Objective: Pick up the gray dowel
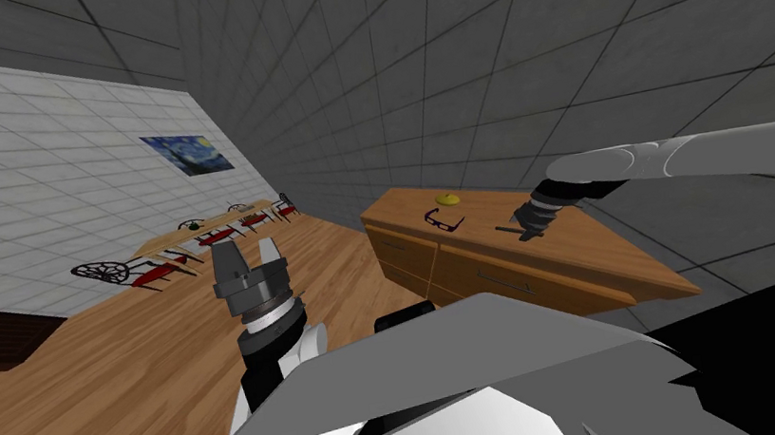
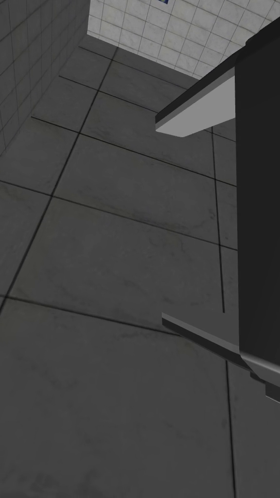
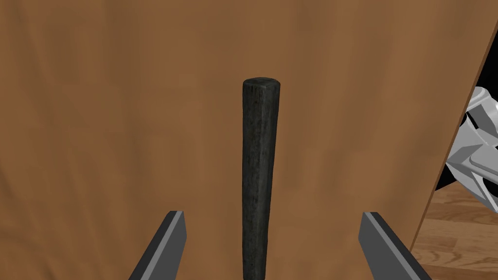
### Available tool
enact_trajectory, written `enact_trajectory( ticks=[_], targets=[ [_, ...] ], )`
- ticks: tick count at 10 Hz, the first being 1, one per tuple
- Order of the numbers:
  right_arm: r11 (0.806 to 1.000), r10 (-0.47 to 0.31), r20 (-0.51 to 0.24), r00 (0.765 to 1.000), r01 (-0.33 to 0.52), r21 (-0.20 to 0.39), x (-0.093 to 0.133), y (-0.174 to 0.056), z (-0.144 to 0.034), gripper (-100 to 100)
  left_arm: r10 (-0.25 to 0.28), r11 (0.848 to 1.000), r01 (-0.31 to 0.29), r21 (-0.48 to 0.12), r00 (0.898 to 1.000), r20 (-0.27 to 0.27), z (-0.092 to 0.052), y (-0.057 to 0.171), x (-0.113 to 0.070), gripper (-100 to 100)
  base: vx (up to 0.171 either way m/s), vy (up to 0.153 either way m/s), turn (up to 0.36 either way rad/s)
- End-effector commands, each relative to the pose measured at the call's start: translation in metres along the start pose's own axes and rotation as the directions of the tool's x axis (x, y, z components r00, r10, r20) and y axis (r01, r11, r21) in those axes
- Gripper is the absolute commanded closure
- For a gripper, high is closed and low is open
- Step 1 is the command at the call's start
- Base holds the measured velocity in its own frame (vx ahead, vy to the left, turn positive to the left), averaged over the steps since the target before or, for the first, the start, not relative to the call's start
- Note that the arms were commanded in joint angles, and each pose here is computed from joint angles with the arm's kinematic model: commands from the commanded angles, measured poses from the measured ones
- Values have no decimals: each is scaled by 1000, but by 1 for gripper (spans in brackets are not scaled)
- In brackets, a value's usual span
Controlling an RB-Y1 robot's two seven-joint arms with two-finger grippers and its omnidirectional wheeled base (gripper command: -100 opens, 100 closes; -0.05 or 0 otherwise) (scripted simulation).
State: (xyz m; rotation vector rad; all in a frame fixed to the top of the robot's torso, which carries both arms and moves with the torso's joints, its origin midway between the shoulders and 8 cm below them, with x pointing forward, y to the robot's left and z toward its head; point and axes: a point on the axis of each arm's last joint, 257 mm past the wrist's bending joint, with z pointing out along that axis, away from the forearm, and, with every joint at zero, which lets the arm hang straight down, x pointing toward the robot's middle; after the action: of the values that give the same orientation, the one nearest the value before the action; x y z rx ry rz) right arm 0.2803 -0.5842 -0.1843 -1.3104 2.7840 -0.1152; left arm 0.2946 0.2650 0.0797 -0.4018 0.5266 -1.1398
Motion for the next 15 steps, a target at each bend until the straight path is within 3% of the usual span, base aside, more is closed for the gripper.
enact_trajectory(
  ticks=[1,3,4,7,8,10,11,12,13,15],
  targets=[
    [1000,-3,26,1000,3,5,-16,-2,-3,-100,0,1000,0,0,1000,0,0,0,0,0,-18,-24,6],
    [1000,-9,8,1000,9,-10,-10,3,5,-100,0,1000,0,0,1000,0,0,0,0,0,-16,-21,7],
    [1000,-11,41,999,10,6,-27,-2,0,-100,0,1000,0,0,1000,0,0,0,0,0,-17,-23,5],
    [1000,-20,-1,1000,20,-8,-14,2,8,-100,0,1000,0,0,1000,0,0,0,0,0,-10,-14,4],
    [1000,-16,24,1000,16,-2,-29,1,4,-100,0,1000,0,0,1000,0,0,0,0,0,-19,-23,5],
    [1000,-23,-2,1000,23,-6,-22,3,11,-100,0,1000,0,0,1000,0,0,0,0,0,-16,-21,7],
    [1000,-18,23,1000,18,2,-37,0,7,-100,0,1000,0,0,1000,0,0,0,0,0,-15,-21,5],
    [1000,-20,0,1000,20,-5,-30,3,13,-100,0,1000,0,0,1000,0,0,0,0,0,-21,-28,14],
    [1000,-13,32,999,12,16,-47,-4,6,-100,0,1000,0,0,1000,0,0,0,0,0,-35,-39,4],
    [1000,-14,-9,1000,14,5,-37,0,15,-100,0,1000,0,0,1000,0,0,0,0,0,-19,-25,6]
  ],
)
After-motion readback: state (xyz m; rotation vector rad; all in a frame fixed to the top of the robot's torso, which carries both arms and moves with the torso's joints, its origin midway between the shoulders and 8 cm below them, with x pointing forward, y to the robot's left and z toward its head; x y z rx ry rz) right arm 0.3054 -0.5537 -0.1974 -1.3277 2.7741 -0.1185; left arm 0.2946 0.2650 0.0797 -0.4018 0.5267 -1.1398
